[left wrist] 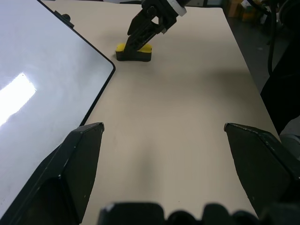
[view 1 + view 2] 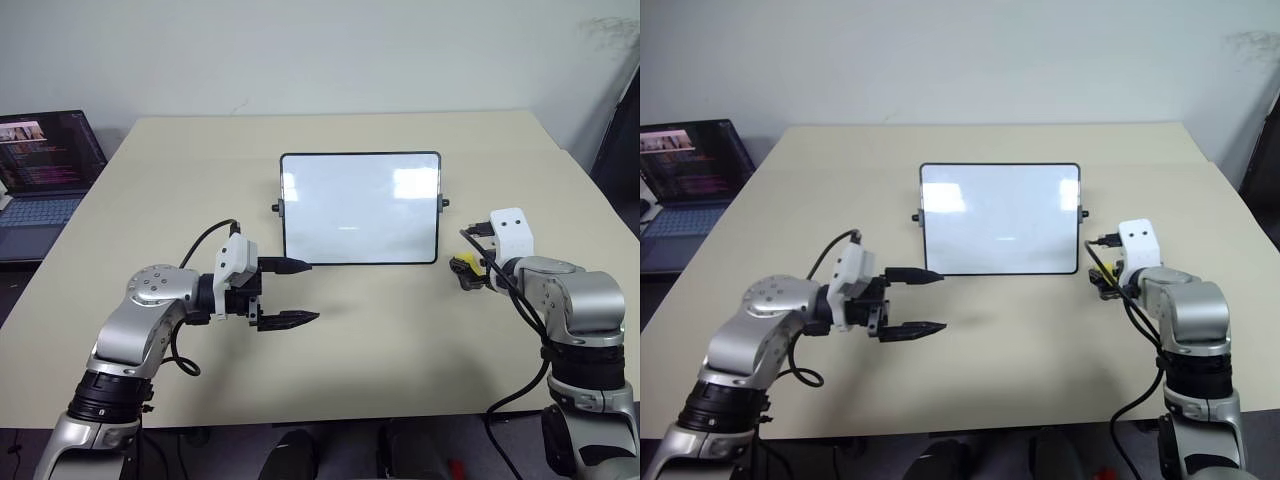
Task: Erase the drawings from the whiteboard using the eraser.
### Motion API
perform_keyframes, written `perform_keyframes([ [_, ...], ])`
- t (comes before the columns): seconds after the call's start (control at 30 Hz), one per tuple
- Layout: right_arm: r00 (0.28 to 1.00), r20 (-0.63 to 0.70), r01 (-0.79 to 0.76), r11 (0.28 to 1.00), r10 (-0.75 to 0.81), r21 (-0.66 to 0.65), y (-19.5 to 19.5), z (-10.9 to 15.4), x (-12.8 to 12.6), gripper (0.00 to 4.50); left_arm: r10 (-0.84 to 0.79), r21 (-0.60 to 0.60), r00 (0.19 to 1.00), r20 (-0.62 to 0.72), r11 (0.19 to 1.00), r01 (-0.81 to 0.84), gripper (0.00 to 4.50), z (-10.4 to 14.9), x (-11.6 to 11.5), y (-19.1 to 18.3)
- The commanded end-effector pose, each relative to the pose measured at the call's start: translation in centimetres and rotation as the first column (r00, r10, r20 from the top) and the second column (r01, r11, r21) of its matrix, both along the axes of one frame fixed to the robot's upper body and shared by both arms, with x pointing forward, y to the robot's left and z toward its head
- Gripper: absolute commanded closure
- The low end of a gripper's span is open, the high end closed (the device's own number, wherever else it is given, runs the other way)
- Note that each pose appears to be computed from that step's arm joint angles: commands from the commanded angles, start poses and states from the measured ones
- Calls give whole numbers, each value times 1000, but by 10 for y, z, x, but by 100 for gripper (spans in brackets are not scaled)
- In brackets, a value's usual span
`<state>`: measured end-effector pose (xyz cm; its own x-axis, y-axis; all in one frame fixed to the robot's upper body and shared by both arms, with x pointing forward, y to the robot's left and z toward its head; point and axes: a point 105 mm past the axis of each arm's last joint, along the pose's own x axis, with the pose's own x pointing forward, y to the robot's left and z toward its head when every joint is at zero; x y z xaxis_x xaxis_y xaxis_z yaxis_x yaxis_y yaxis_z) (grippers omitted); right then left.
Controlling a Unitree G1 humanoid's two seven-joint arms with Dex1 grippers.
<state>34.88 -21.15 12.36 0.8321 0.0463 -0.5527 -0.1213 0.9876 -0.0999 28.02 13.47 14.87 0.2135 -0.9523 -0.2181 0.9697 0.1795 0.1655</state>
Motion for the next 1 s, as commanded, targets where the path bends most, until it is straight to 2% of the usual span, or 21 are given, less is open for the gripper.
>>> perform_keyframes([
  [0.03,994,104,8,1000,-9,19,3,27,1,3,6,-42,999,43,999,-4,0,16,-2,-2],
  [0.13,984,173,46,999,-48,18,-2,42,-1,3,87,-87,992,87,993,-80,0,25,4,-1],
  [0.27,955,284,87,996,-83,-1,-10,55,-10,3,264,-216,958,115,947,-236,0,39,16,-1],
  [0.4,904,415,119,993,-104,-10,-19,65,-21,3,396,-260,910,124,898,-355,0,33,14,-2],
  [0.47,870,475,140,990,-131,16,-24,68,-29,3,481,-281,869,116,855,-436,0,27,13,1],
  [0.57,815,567,159,987,-123,-14,-31,73,-43,3,617,-298,777,126,770,-564,0,21,16,9],
  [0.7,782,607,192,981,-142,-18,-38,53,-67,3,794,-294,596,117,601,-743,0,-4,8,18],
  [0.83,776,620,208,976,-121,-70,-42,38,-82,3,869,-295,486,99,492,-819,0,-19,-3,18],
  [1.0,784,600,241,969,-159,-57,-47,16,-101,3,927,-265,359,105,374,-889,0,-34,-17,27],
])
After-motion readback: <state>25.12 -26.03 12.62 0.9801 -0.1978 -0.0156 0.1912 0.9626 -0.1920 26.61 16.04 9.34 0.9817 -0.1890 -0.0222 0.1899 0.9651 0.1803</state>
